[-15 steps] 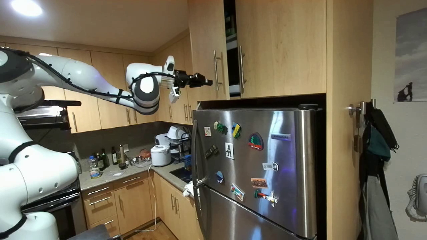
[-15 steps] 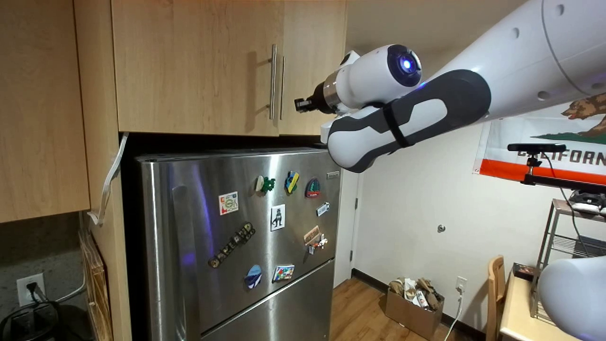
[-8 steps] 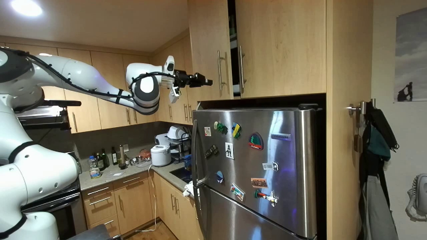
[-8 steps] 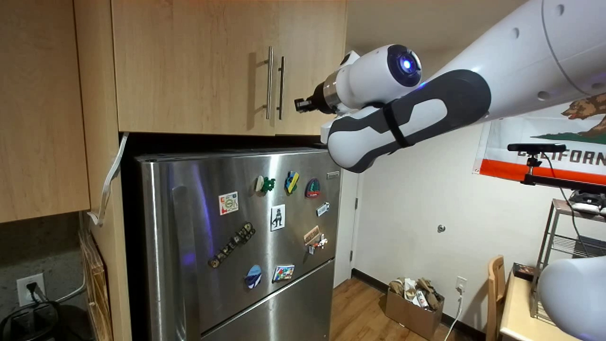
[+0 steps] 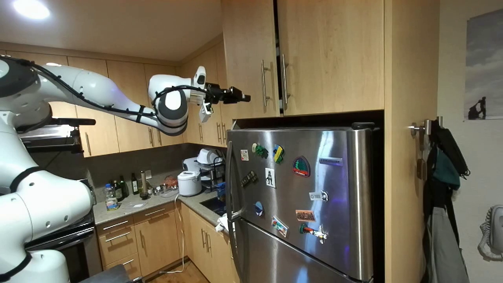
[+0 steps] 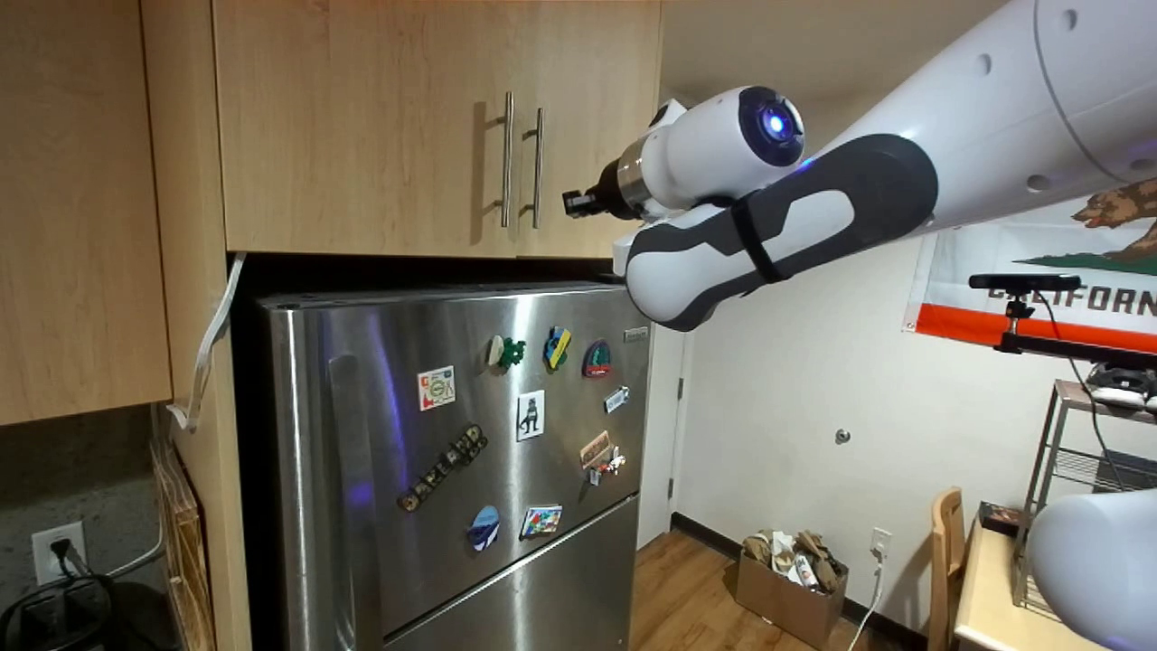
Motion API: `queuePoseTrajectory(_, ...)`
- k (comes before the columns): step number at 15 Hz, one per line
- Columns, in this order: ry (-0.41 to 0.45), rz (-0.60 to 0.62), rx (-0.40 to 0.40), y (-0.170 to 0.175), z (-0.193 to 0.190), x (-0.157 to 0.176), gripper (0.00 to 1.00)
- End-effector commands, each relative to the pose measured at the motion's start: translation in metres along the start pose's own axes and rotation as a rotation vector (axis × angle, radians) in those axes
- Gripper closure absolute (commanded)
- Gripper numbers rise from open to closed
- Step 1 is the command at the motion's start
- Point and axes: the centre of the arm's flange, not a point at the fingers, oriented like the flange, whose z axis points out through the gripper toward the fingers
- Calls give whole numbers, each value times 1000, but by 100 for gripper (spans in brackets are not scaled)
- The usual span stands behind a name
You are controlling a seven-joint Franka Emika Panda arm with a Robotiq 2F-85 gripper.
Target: Close the top left cupboard drawer above the refrigerator
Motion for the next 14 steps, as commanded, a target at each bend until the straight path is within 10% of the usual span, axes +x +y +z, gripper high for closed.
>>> queuePoseTrajectory(1,-50,2,25,-2,4,4,100)
queuePoseTrajectory(5,-132,14,73,-7,6,1,99)
queuePoseTrajectory(7,-197,22,99,-10,8,-1,71)
queuePoseTrajectory(14,-338,13,108,-1,21,-9,19)
